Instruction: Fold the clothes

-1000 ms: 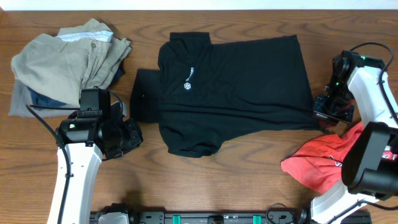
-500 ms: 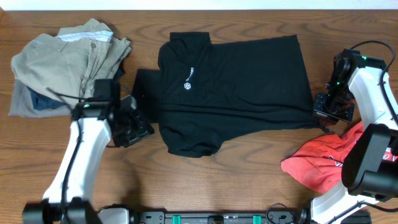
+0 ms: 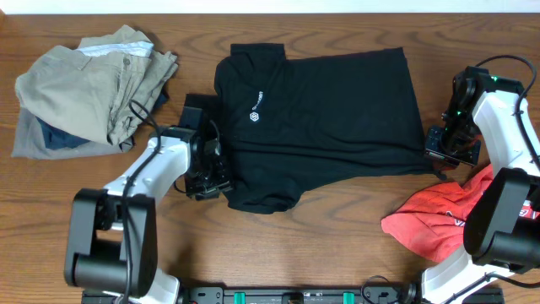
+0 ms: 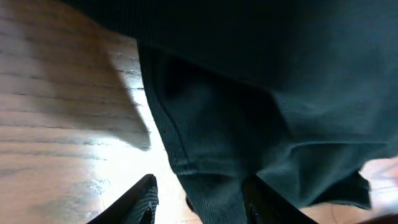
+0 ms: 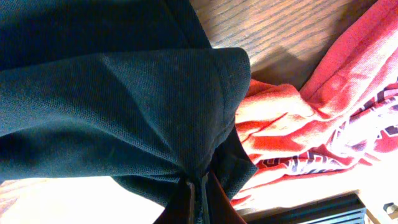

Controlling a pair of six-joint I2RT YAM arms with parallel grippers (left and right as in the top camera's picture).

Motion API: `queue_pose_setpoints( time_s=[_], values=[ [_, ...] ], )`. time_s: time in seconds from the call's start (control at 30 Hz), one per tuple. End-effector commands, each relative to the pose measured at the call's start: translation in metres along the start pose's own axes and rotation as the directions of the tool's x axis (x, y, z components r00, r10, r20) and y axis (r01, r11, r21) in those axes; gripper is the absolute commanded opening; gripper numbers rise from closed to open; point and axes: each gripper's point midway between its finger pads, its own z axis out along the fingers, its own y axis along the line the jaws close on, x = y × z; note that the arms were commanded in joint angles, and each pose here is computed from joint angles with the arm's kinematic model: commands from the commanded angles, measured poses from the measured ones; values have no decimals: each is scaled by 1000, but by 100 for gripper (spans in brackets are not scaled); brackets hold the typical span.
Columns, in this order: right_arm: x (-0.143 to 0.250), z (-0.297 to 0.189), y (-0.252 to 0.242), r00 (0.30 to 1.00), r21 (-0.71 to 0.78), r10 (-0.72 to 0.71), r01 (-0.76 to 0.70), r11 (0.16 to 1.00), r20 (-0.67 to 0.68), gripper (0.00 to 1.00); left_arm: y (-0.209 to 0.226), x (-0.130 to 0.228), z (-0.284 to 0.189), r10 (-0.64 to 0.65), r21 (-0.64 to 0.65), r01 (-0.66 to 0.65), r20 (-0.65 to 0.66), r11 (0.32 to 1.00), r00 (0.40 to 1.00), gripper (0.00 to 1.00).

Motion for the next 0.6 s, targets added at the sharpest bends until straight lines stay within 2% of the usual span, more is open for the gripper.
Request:
queue_pose_setpoints(
  time_s=[0.0,0.2,0.27,0.37,0.57],
  values=[
    [0,-4,-3,1000,-2,-2,2,1000,17,1,0,5,7,-17,-5,16,-26,1000,1000,46],
    [0,-4,-3,1000,-2,-2,2,1000,17,1,-8,2,10,-15,2,15,-7,1000,1000,45],
    [0,-4,-3,1000,-2,-2,2,1000,17,1,-10,2,11,-13,2,13,-6,1000,1000,35],
    [0,-4,-3,1000,-2,-2,2,1000,16,1,-13,4,12,1,0,-1,-7,1000,1000,8],
    [0,-4,-4,1000,2,-2,2,1000,18,1,-11,10,8,-18,-9,18,-27,1000,999,6]
  ],
)
